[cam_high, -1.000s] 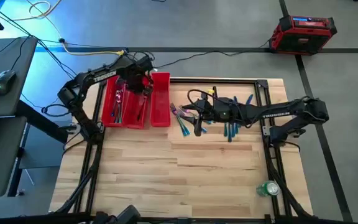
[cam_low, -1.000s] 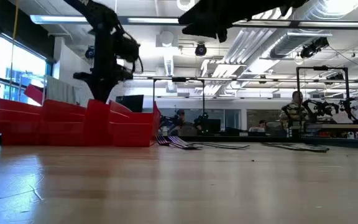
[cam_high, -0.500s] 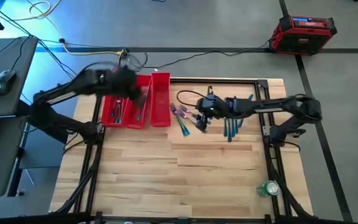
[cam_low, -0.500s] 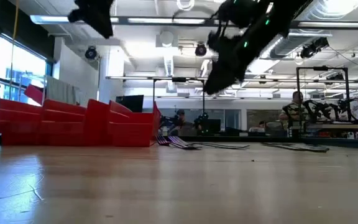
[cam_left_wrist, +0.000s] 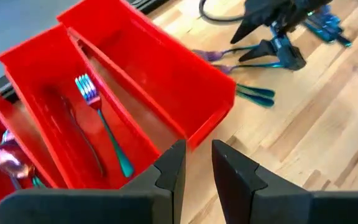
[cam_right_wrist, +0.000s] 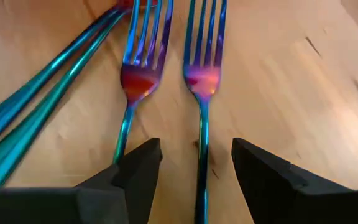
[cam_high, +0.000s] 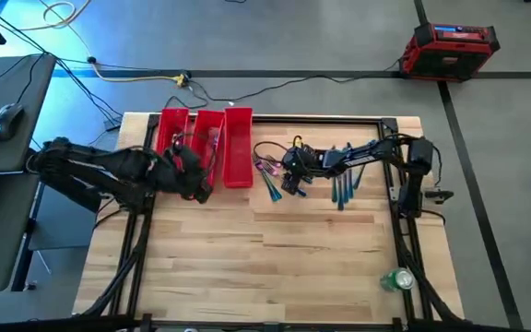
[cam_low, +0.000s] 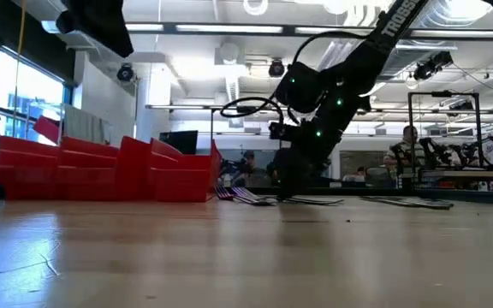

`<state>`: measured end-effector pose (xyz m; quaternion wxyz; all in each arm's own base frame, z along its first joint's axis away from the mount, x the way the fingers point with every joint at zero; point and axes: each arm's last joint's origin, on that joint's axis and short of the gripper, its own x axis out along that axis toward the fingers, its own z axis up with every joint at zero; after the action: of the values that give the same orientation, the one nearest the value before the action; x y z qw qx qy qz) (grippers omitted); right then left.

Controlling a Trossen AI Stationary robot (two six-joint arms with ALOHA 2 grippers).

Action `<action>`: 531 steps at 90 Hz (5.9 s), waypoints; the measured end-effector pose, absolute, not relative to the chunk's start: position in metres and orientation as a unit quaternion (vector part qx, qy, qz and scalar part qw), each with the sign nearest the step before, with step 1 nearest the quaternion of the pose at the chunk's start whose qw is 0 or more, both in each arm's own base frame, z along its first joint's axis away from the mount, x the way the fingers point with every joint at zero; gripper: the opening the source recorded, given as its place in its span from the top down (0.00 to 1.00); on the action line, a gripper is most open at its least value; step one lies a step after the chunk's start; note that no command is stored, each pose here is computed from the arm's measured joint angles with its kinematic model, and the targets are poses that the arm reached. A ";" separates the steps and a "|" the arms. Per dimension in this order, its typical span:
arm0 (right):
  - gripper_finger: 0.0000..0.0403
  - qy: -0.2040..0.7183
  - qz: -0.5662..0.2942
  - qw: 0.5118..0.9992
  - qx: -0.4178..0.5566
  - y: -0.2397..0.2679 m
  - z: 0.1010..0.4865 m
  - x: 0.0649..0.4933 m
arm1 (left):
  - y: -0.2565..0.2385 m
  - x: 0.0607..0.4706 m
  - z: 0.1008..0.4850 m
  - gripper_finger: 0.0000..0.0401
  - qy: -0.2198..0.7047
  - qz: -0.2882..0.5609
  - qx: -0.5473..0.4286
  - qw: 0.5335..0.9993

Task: Sort silverware
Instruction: Put the blue fork into the middle red bin

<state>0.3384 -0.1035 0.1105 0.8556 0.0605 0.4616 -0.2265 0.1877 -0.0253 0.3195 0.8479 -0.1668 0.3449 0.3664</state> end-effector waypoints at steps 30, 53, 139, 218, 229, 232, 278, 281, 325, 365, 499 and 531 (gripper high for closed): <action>0.92 0.452 -0.233 0.853 0.119 -0.119 0.105 0.335 | -0.036 0.186 0.306 0.85 0.330 0.383 -0.176 0.844; 0.99 0.436 -0.260 0.849 0.143 -0.120 0.117 0.331 | -0.044 0.187 0.308 0.85 0.305 0.372 -0.172 0.860; 1.00 0.072 -0.231 0.962 -0.125 0.004 0.267 0.349 | -0.074 0.251 0.283 0.60 0.126 0.476 -0.012 0.870; 1.00 0.044 -0.235 0.955 -0.178 0.025 0.276 0.348 | -0.080 0.289 0.327 0.45 0.060 0.423 0.055 0.902; 1.00 0.043 -0.236 0.955 -0.177 0.025 0.276 0.348 | -0.063 0.293 0.324 0.42 0.060 0.443 0.031 0.894; 1.00 0.043 -0.236 0.955 -0.177 0.025 0.276 0.348 | -0.059 0.294 0.323 0.42 0.059 0.442 0.026 0.895; 1.00 0.044 -0.239 0.954 -0.177 0.024 0.277 0.348 | -0.038 0.303 0.323 0.70 0.055 0.419 0.003 0.906; 1.00 0.044 -0.239 0.954 -0.177 0.024 0.277 0.348 | -0.037 0.303 0.324 0.72 0.053 0.420 0.001 0.906; 1.00 0.043 -0.233 0.955 -0.178 0.025 0.277 0.348 | -0.036 0.305 0.333 0.87 0.038 0.412 0.029 0.910; 1.00 0.047 -0.227 0.955 -0.183 0.026 0.276 0.348 | -0.049 0.304 0.333 1.00 0.061 0.381 0.091 0.918; 0.43 0.058 -0.255 0.949 -0.177 0.024 0.274 0.347 | 0.064 0.222 0.399 1.00 0.301 0.498 0.019 0.813; 0.43 0.072 -0.252 0.946 -0.190 0.023 0.272 0.347 | 0.030 0.227 0.387 1.00 0.337 0.383 -0.066 0.857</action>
<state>0.3472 0.0235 0.2718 0.9461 -0.1895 0.0722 -0.2524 0.2271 0.0299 0.3869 0.8574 -0.0660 0.3371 0.3831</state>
